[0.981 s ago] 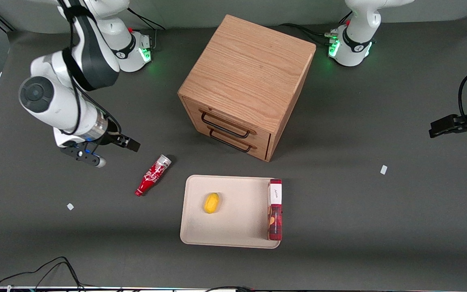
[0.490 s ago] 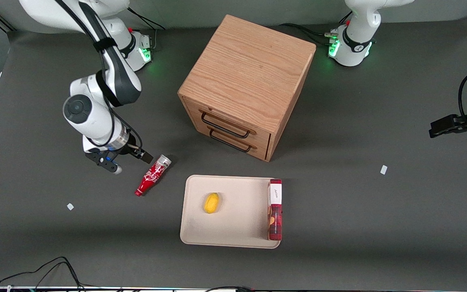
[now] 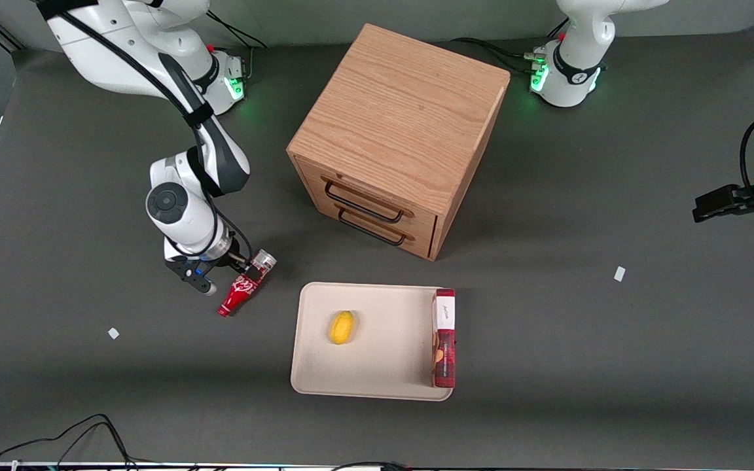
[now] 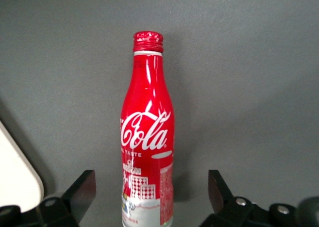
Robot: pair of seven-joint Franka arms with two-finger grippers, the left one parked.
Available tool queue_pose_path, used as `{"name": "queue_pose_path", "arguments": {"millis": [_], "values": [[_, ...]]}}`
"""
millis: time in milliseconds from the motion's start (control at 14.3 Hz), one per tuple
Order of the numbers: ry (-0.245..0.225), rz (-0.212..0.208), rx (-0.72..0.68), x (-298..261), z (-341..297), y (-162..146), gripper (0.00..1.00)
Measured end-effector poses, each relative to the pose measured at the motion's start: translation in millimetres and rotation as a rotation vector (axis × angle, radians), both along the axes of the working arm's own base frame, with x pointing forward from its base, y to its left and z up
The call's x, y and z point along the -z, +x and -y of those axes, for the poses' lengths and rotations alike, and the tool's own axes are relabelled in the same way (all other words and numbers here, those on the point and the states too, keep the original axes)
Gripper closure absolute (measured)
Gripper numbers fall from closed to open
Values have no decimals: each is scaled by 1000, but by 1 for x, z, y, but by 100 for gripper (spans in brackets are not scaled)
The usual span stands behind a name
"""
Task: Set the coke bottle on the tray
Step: 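Close the right gripper around the bottle's body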
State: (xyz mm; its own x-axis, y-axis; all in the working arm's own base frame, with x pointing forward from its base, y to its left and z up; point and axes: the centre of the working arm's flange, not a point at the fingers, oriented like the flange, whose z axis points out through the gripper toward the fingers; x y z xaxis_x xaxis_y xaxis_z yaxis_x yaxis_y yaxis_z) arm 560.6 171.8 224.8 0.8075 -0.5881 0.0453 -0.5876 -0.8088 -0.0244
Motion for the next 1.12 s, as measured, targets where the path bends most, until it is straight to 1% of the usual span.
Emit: {"name": "queue_pose_path", "arguments": {"millis": [280, 490, 841, 1121], "values": [[-21, 3, 7, 31, -4, -3, 0], [-23, -1, 9, 45, -5, -4, 0], [-18, 10, 9, 46, -6, -1, 0], [-18, 9, 9, 46, -6, -1, 0]]}}
